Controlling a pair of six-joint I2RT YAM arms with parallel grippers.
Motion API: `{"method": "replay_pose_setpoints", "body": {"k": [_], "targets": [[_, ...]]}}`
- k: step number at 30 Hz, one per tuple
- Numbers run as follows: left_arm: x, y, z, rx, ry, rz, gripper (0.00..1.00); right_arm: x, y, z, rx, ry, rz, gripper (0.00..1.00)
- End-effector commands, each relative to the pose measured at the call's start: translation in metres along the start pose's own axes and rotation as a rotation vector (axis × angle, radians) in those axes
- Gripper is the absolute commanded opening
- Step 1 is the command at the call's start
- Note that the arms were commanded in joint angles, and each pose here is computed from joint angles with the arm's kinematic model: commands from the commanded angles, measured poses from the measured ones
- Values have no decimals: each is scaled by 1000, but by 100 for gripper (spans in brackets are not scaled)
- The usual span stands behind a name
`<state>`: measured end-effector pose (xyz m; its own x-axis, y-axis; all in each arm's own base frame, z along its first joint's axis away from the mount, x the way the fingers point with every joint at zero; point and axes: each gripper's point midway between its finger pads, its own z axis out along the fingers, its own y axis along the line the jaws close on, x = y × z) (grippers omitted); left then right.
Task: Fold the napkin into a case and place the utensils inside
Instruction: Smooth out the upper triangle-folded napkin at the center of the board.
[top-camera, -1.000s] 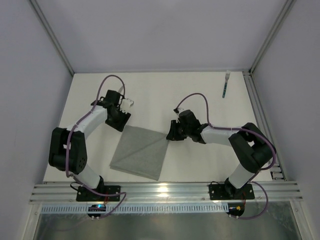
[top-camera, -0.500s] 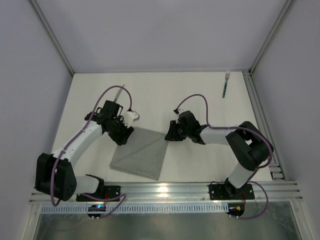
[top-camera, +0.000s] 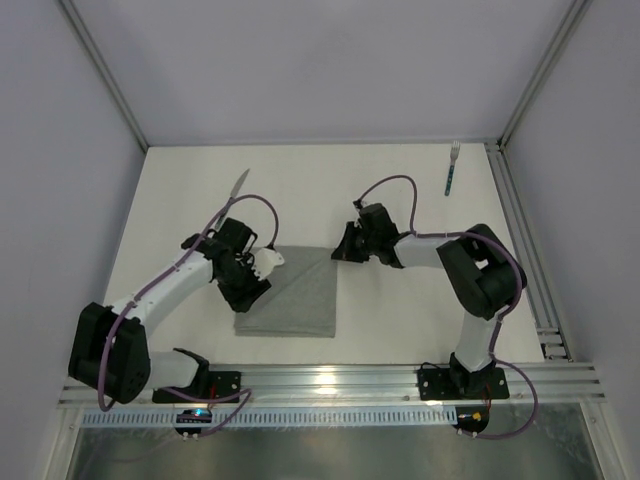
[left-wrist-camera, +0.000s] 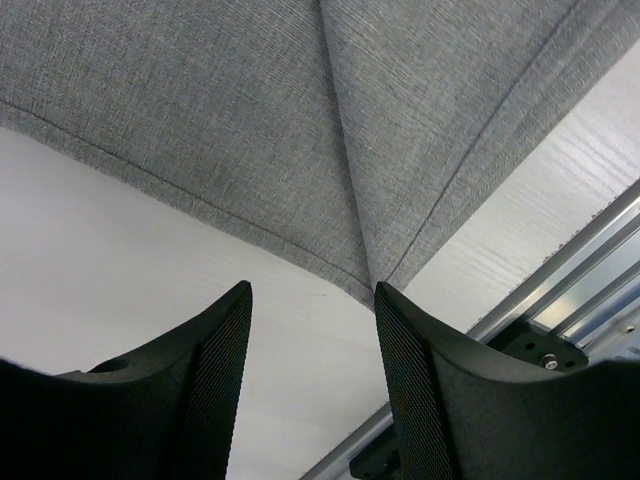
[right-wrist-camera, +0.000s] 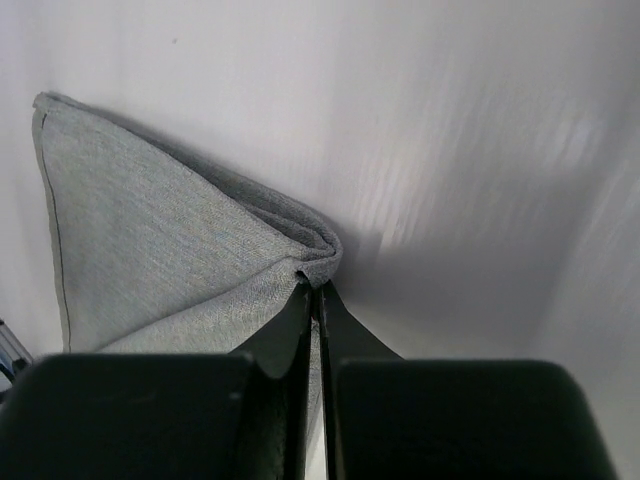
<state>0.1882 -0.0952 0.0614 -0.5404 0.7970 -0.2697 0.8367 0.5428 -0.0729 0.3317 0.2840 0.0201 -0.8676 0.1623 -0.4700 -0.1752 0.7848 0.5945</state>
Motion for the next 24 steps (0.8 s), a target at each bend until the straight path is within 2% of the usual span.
{"method": "replay_pose_setpoints", "body": {"k": [1,5,7,8,11,12,13,16,17,18,19,21,22,24], "targets": [[-30,8,-10,-59,-53,50,55,-35,-6,6,47,-53,22,3],[-56,10,-23,-104,-80,139,57,-62,0,11,57,-66,-4,4],[-70,4,-30,-100,-81,198,58,-72,3,10,57,-65,-17,9],[-73,3,-33,-103,-75,230,58,-74,7,6,48,-65,-37,22],[-71,-16,-33,-58,-46,352,60,-64,10,-10,39,-29,-71,40],[-67,-25,-30,-46,-35,406,60,-58,14,-25,26,-29,-75,50],[-52,-30,-22,-31,5,438,61,-53,15,-33,21,-29,-76,52],[-28,-36,0,-46,64,460,62,-32,17,-66,12,-43,-72,54],[-21,-39,5,-33,77,468,66,-26,18,-73,8,-44,-71,53],[-19,-39,6,-52,79,521,71,-18,19,-79,2,-41,-58,51],[-12,-41,13,-53,82,539,71,-5,19,-91,-9,-44,-57,44],[-28,-43,15,-82,-13,581,72,23,21,-96,-9,-11,-70,39],[-28,-43,18,-85,-25,593,72,28,25,-101,-9,-12,-79,35],[-38,-45,22,-100,-69,604,72,47,34,-101,-23,23,-102,34]]}}
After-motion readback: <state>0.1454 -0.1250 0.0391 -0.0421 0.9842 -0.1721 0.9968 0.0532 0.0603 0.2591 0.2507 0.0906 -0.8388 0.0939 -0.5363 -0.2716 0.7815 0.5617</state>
